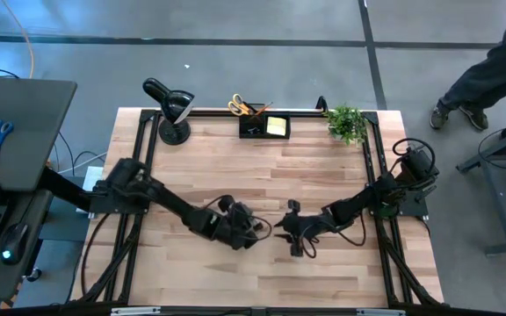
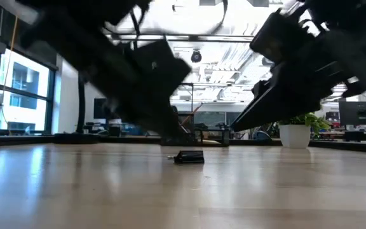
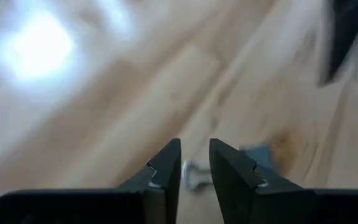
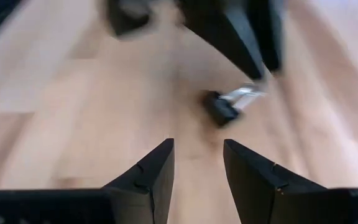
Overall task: Pick and place office supplies into organizer
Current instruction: Put the black binder clip into the black desk organizer
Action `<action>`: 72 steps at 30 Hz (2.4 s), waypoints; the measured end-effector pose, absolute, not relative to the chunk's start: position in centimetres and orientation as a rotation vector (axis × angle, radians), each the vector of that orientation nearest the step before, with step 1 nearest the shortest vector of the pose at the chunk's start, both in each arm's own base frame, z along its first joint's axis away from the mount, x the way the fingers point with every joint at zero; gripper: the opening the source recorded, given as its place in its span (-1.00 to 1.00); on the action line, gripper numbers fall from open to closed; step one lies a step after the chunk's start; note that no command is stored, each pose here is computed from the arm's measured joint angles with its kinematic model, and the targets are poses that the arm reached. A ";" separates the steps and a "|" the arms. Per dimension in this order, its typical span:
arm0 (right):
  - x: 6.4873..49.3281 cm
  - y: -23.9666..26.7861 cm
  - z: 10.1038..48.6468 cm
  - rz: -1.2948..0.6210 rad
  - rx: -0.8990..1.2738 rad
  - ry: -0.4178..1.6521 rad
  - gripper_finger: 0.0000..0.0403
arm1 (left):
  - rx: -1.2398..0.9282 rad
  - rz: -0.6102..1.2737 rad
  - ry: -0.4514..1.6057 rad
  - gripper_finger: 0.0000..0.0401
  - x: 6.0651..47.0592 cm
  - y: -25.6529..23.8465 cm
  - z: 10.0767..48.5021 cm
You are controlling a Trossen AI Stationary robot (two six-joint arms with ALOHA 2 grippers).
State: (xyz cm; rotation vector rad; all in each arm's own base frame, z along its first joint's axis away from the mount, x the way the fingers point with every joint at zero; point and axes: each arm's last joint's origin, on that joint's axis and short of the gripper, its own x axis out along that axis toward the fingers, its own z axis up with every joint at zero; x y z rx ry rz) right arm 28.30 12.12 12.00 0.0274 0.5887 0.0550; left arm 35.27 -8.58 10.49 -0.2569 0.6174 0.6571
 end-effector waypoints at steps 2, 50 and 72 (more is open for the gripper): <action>28.3 11.9 11.9 -0.008 0.044 0.589 -0.34 | -0.227 0.692 0.613 -0.63 34.8 -8.4 11.8; 35.9 17.7 10.0 -0.568 0.179 0.529 0.52 | -0.063 -0.106 0.397 -0.63 26.4 -14.1 14.9; 35.8 17.6 7.3 -0.632 0.216 0.520 0.43 | -0.157 -0.101 0.414 -0.63 26.4 -14.1 14.8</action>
